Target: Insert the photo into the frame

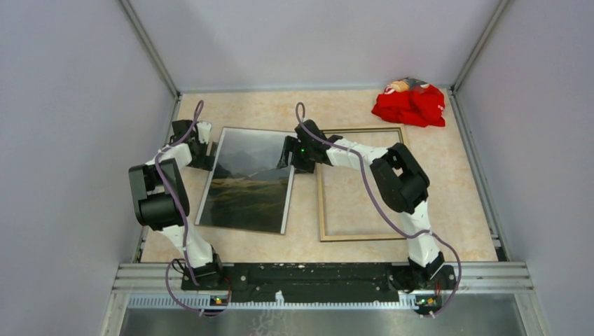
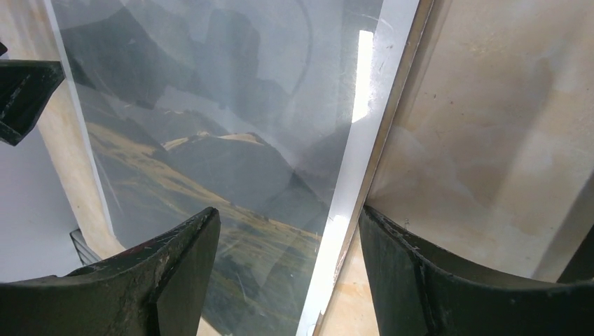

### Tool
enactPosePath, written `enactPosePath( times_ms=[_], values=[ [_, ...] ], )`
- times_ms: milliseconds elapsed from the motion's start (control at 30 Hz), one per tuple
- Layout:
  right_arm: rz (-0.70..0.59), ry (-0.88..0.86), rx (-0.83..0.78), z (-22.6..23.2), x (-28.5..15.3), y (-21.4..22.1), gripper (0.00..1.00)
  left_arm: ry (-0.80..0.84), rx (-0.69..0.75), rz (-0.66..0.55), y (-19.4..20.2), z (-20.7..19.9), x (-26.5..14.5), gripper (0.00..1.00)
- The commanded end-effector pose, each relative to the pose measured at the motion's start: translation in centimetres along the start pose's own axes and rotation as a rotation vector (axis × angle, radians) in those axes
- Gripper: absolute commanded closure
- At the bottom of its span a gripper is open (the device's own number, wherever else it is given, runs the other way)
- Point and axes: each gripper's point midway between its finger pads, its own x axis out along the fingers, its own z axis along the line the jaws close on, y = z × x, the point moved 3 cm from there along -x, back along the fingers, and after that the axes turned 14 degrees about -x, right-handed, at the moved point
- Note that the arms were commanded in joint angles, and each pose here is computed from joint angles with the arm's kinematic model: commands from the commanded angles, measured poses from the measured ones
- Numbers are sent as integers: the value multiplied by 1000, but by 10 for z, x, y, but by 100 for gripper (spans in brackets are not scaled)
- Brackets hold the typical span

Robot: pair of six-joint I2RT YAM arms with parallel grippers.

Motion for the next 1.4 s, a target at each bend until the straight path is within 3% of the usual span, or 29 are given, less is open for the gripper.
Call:
enactPosePath(
  times_ms=[0,367,800,1367],
  values=[
    [14,-45,2,11,4,9,28,22,-27,-30,-3,-11,3,10],
    [46,89,-85,-3,9,10,30,-22,114,-81,13,-47,-8,10],
    [50,239,-267,10,8,8,31,-120,169,-101,20,-48,-3,11],
    [-44,219,-362,52,-24,-15,32,-99,158,-85,20,-51,-3,11]
  ],
)
